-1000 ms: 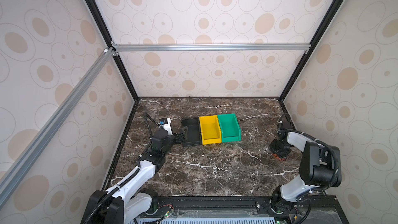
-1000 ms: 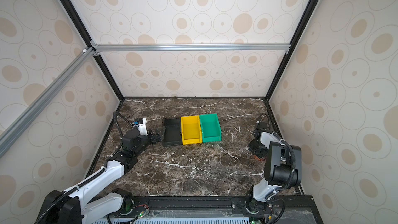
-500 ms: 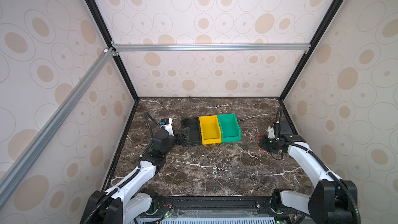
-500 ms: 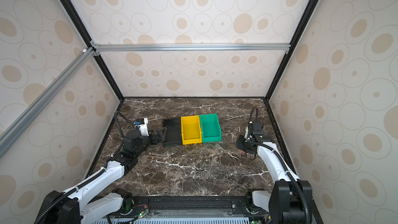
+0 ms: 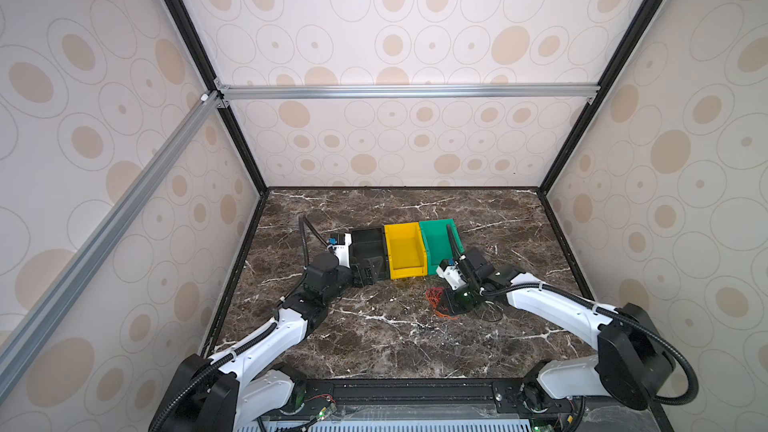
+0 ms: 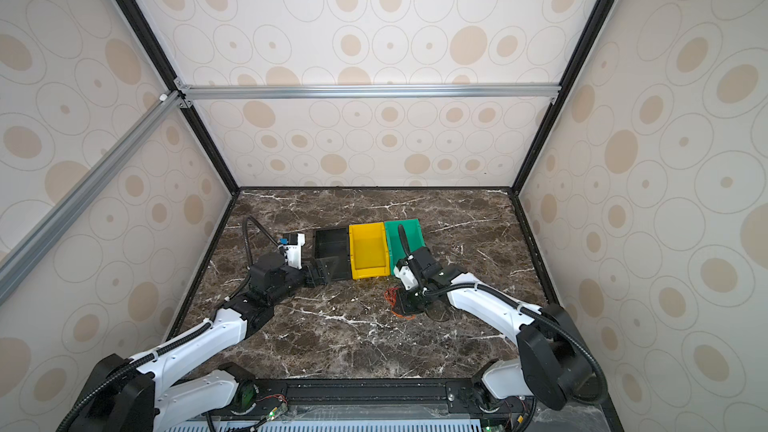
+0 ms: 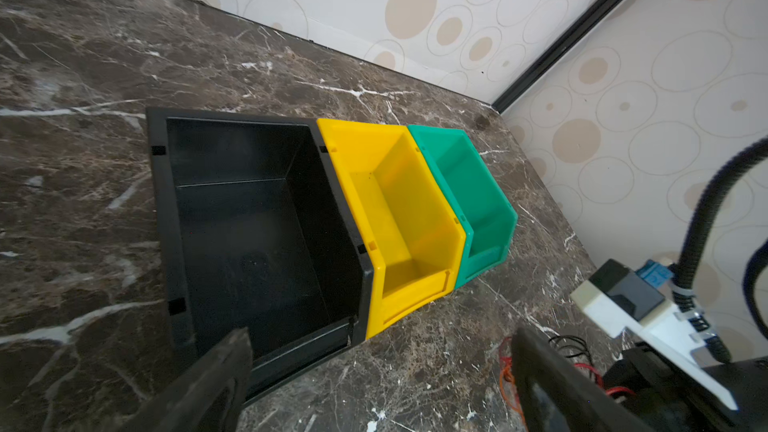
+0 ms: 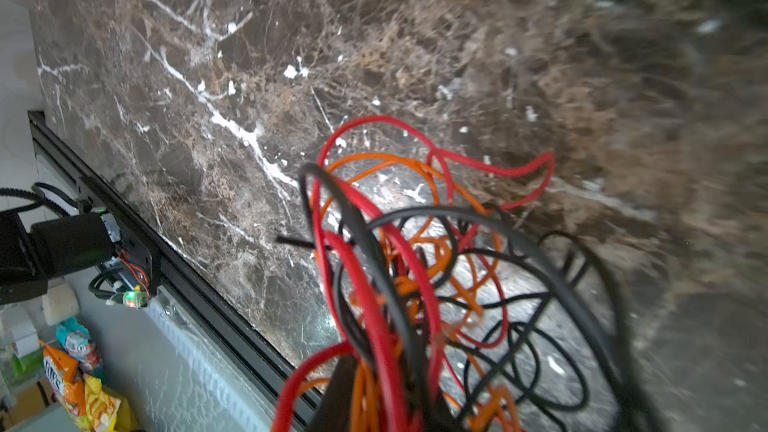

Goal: Untangle the cables

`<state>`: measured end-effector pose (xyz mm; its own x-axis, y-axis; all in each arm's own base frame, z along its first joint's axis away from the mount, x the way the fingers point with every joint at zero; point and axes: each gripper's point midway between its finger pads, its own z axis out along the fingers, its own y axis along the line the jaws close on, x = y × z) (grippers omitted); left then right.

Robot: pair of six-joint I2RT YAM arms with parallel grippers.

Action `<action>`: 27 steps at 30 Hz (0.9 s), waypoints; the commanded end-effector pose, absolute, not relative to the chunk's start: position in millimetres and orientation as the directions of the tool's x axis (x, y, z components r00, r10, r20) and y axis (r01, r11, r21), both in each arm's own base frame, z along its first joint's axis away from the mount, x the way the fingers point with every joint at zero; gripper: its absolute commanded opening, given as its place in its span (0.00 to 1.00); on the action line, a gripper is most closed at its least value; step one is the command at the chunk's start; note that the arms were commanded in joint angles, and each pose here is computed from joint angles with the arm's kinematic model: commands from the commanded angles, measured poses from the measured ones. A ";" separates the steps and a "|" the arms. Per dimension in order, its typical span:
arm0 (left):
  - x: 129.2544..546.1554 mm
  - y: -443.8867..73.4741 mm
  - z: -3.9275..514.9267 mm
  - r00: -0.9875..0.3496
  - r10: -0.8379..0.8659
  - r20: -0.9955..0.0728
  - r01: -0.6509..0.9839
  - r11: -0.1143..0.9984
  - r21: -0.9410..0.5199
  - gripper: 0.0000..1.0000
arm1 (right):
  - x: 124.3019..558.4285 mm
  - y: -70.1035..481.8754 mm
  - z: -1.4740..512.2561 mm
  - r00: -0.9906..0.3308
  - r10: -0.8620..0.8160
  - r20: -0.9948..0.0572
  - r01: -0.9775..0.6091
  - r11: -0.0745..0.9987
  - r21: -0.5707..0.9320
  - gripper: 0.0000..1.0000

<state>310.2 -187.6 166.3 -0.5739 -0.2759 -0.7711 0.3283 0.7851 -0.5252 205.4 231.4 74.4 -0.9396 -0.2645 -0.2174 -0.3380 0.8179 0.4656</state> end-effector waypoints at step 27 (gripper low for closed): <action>232.0 -293.7 118.4 -0.721 -0.023 -0.692 0.518 0.645 -0.561 0.90 | 245.8 206.7 103.6 -0.935 -0.164 -0.314 -0.284 0.875 0.391 0.45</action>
<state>234.0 -277.5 110.9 -0.7267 -0.0200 -0.6866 0.4941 0.6792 -0.5427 247.0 203.5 101.0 -0.9396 -0.1627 -0.3011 -0.2718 0.8894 0.3676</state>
